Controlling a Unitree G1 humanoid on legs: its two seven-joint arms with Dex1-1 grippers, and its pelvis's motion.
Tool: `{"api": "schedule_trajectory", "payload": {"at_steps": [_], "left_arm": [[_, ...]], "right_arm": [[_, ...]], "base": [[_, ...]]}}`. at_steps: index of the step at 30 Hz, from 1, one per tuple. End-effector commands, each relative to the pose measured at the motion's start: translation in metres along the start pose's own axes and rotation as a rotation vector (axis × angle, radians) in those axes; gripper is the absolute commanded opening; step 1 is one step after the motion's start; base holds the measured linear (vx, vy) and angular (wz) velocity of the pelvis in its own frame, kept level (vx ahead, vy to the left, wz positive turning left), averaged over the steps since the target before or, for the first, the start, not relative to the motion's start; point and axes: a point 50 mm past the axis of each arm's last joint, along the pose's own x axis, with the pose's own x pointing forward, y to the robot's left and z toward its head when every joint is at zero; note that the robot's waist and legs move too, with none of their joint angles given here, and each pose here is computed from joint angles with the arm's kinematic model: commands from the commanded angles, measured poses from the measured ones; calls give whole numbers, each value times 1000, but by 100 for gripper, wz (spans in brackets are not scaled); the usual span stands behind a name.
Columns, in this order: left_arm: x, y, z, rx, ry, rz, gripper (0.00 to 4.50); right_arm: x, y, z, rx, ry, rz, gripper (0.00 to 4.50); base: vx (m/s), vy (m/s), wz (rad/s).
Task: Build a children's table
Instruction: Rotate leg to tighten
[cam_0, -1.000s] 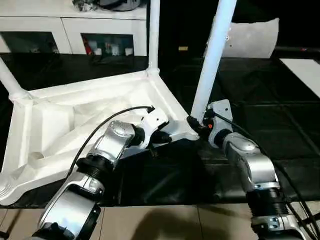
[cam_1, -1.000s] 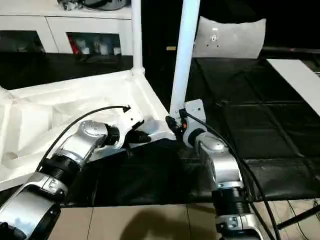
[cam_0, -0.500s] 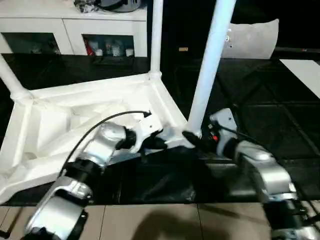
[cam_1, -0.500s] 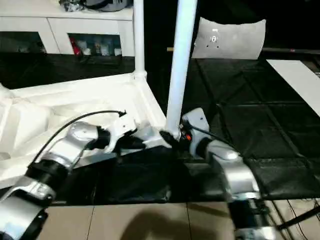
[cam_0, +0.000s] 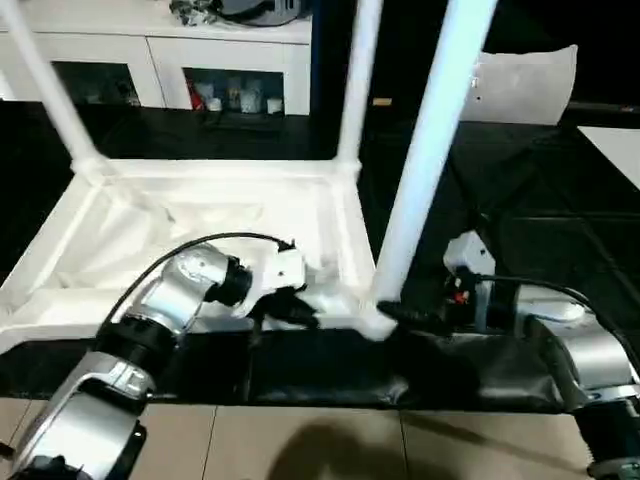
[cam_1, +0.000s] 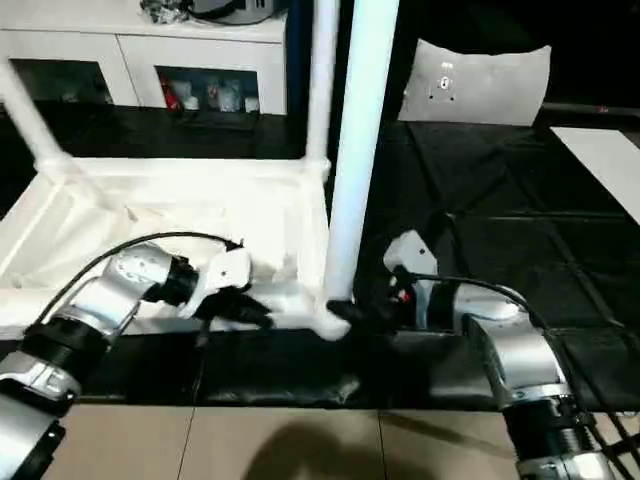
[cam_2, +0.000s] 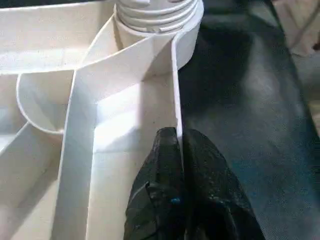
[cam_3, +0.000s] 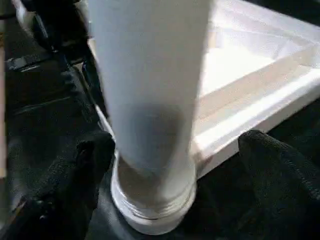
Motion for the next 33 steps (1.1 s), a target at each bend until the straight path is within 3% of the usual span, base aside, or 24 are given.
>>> {"api": "schedule_trajectory", "payload": {"at_steps": [1,11,26,33], "left_arm": [[5,-4,7,78,27,-87,0],[3,-7,7,101,31,-136,0],[2,-8,6,101,36,-163,0],[3,-6,7,57,7,-140,0]], "right_arm": [[-3,4,3,-19,-15,92,415],[-4,5,1,2,13,246,338],[1,6,2,16,3,311,211],[4,12,1,60,-21,320,192]], "base": [[0,0,0],[0,0,0],[0,0,0],[0,0,0]]}}
